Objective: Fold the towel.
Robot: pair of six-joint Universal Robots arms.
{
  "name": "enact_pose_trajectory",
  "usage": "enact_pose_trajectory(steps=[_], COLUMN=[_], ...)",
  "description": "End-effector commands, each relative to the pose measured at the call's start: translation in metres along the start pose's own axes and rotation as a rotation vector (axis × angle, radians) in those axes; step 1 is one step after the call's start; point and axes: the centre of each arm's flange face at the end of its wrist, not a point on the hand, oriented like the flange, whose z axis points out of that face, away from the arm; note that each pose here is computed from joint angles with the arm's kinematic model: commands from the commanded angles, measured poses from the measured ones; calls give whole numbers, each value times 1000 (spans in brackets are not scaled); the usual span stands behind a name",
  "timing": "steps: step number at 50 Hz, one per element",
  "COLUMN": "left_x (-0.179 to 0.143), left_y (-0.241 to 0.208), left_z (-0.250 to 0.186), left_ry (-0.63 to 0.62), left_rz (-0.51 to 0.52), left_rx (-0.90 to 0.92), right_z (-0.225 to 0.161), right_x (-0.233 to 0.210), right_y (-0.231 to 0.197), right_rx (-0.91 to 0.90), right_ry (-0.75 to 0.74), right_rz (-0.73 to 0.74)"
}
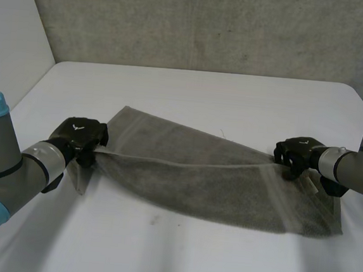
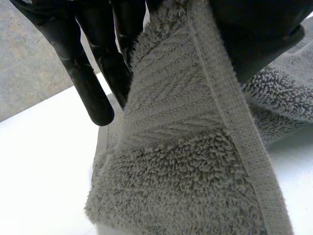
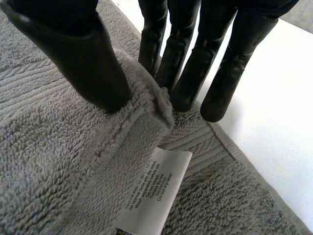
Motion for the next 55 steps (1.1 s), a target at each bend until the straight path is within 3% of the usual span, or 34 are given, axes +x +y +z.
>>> enact_pose_trajectory(steps=[1, 13, 21, 27, 31, 35, 47, 55], left_x=[0, 0, -3, -7, -10, -10, -11, -14], left_y=[0, -3, -18, -57, -95, -128, -175, -175], left_z=[0, -2, -6, -26, -49, -78, -128, -128], left_ry=[0, -2, -17, -45, -74, -93, -107, -106], left_rz=[0, 0, 11, 39, 72, 94, 85, 67], left_rx=[0, 7, 54, 179, 307, 399, 483, 436], right_z=[-1, -19, -68, -110, -131, -179, -273, -287], right_x=[-1, 4, 0, -6, -7, -1, 0, -6], right_y=[0, -21, -59, -87, -102, -129, -170, -174], right_rx=[-3, 48, 147, 241, 289, 376, 495, 479], right_ry=[-3, 17, 52, 71, 98, 180, 327, 305], right_rz=[0, -3, -46, -87, -110, -147, -211, -222])
